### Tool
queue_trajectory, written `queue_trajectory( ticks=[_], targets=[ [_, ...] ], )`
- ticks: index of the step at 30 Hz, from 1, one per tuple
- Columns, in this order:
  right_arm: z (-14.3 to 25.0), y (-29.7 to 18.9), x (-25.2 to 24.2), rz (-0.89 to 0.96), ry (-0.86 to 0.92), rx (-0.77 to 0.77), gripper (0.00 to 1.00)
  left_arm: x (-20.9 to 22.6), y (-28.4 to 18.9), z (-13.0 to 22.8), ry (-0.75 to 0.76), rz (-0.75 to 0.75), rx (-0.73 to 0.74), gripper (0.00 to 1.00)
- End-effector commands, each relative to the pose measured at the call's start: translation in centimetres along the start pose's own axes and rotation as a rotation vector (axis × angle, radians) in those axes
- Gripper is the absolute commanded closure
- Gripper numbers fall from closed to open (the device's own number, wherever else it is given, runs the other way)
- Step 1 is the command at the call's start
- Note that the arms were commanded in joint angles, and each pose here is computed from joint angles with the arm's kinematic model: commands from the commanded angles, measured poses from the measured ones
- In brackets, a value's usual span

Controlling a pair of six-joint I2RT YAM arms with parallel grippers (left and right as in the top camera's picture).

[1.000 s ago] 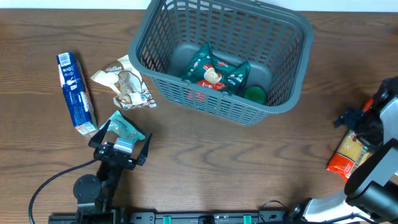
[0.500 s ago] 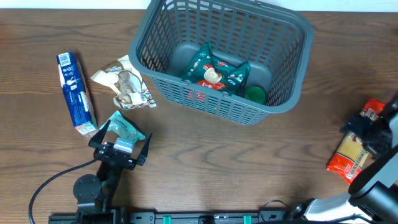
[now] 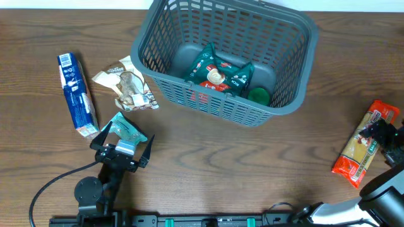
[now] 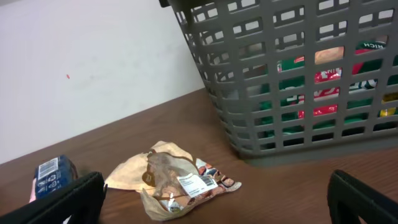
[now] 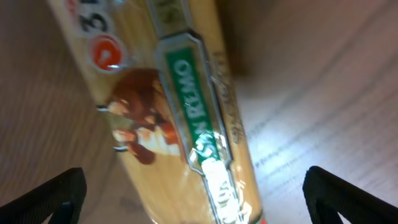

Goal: Pack container
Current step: 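Lower the right gripper and close on the spaghetti package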

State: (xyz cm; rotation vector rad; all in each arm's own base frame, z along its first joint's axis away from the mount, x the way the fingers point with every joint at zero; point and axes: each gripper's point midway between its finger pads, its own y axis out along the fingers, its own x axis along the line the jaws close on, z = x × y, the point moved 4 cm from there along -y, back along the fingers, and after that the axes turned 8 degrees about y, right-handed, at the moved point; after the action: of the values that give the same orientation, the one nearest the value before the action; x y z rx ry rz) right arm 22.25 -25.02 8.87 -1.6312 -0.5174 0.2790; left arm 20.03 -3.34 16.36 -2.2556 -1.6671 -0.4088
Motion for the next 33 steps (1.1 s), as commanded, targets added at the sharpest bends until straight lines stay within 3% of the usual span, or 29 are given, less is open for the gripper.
queue_trajectory(
  ticks=[1,25,33],
  targets=[
    [-0.4,-0.2,2.1,-0.04,-0.131,-0.026,0.03,-0.9,0.1,1.2,-0.007,0.04,0.036,0.01],
    [-1.0,0.0,2.2,0.089,-0.195,-0.078,0.04,-0.9,0.1,1.2,-0.007,0.04,0.036,0.01],
    [-0.6,2.2,1.9,0.103,-0.177,-0.015,0.05,-0.9,0.1,1.2,-0.007,0.04,0.036,0.01]
  ],
)
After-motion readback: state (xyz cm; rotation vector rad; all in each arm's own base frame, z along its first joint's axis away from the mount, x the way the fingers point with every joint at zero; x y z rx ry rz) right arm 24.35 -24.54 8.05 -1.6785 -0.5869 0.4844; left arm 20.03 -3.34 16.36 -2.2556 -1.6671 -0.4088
